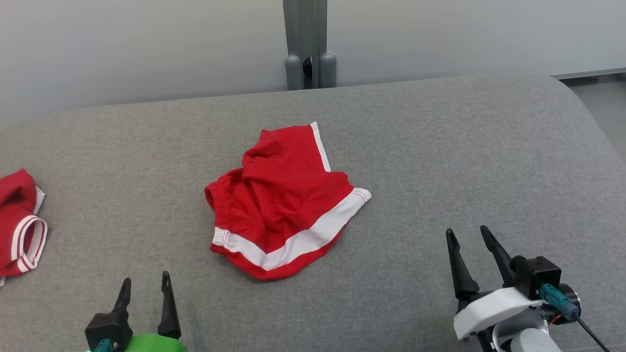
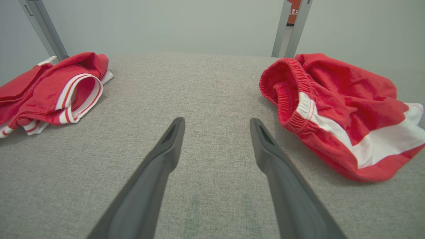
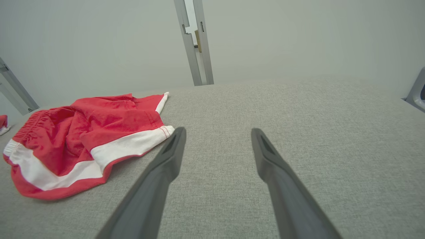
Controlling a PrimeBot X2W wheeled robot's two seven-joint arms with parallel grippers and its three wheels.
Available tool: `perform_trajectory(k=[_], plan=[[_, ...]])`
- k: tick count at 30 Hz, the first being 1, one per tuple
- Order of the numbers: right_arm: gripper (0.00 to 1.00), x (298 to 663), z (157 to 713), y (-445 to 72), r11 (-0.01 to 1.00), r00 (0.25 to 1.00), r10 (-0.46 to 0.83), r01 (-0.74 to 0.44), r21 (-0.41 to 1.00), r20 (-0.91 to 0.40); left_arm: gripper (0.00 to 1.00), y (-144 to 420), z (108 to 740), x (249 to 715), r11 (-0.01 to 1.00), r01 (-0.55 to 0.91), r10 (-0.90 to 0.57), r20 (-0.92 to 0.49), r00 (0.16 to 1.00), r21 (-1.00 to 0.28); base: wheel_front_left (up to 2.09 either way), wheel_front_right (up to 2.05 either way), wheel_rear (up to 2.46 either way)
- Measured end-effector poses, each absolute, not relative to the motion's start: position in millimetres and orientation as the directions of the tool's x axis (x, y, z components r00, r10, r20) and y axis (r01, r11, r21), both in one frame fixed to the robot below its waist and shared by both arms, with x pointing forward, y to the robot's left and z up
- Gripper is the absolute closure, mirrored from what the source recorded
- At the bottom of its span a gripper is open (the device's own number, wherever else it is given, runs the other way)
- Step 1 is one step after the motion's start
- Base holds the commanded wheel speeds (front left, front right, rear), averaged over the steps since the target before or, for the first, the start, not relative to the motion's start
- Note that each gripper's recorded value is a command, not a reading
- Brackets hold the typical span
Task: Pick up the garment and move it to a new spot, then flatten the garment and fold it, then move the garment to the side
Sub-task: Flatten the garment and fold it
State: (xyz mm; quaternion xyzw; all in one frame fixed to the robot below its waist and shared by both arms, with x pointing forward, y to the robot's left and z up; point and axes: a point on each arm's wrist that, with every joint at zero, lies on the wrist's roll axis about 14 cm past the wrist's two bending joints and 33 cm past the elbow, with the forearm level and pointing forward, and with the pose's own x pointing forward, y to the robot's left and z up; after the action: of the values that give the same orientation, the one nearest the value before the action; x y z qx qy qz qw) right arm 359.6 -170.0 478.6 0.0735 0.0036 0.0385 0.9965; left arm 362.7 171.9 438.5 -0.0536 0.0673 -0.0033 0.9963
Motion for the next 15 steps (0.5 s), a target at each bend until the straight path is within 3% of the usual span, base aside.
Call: perform_trajectory(k=[15], plan=[[0.00, 362.8, 470.6, -169.9, 0.986, 0.997, 0.078, -0.073, 0.149, -0.027, 0.00, 120.1, 451.0, 383.7, 0.969, 0.170, -0.188, -0.089, 0.978, -0.180, 0.00, 0.00, 0.00]])
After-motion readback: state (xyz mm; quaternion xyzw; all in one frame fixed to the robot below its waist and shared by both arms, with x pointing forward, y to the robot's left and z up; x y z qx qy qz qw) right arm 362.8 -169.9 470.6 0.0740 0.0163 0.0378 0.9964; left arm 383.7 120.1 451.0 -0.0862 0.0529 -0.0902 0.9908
